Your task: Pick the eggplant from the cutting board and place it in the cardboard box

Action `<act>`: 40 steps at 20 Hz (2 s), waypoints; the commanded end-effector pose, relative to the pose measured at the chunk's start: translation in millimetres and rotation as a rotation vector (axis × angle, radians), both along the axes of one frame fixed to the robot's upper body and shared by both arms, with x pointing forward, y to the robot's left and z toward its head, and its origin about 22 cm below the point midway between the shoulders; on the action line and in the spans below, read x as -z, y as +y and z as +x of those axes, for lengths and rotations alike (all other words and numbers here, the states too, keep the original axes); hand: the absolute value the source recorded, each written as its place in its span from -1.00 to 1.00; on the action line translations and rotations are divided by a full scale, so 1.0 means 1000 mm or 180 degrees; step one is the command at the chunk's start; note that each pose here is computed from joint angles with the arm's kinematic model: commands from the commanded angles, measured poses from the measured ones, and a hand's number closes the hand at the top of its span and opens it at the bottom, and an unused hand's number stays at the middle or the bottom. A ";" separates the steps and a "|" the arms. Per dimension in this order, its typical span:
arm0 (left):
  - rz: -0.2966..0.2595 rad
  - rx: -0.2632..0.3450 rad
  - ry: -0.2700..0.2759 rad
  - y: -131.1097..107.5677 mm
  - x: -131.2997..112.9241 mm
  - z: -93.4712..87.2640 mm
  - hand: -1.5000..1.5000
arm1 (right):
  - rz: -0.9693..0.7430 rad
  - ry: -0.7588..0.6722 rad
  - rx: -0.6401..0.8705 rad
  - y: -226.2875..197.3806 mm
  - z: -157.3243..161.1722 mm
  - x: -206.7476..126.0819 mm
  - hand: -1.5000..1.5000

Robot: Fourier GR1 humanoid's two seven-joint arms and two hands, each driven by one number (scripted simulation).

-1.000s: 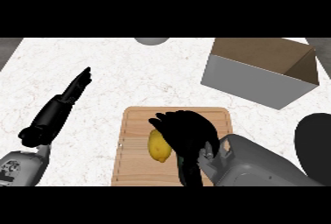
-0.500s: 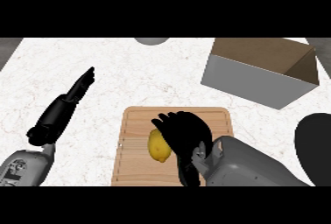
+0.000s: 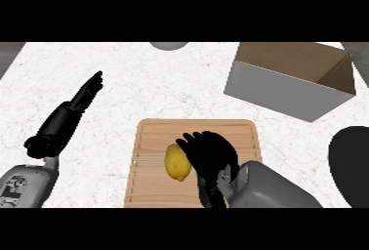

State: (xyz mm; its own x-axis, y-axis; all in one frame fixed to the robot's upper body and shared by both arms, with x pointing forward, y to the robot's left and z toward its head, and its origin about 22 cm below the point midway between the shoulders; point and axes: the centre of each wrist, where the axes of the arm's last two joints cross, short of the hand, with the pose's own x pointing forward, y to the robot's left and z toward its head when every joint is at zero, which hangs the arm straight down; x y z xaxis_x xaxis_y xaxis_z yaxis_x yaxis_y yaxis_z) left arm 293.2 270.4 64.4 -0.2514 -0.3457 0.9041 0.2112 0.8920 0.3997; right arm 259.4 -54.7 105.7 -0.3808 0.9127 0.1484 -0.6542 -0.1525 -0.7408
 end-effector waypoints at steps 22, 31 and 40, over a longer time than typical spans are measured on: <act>0.0029 0.0023 0.0009 0.014 -0.009 -0.007 0.00 | -0.0045 -0.0078 -0.0263 -0.017 0.005 0.063 1.00; 0.0035 -0.0010 0.0006 -0.012 -0.011 -0.011 0.00 | 0.0157 -0.0613 -0.0471 -0.007 -0.002 0.063 1.00; 0.0018 0.0038 -0.0028 -0.005 -0.004 -0.001 0.00 | 0.1338 -0.1457 -0.1365 0.032 0.007 0.025 1.00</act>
State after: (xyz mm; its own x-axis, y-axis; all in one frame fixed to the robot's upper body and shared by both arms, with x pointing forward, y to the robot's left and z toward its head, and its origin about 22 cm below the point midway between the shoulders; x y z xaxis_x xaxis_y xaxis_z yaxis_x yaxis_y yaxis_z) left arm 290.4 265.8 67.9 -0.2546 -0.3412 0.9048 0.2226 0.8899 0.3982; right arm 263.3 -35.3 70.8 -0.7033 0.6833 0.1961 -0.3095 -0.0460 -0.9498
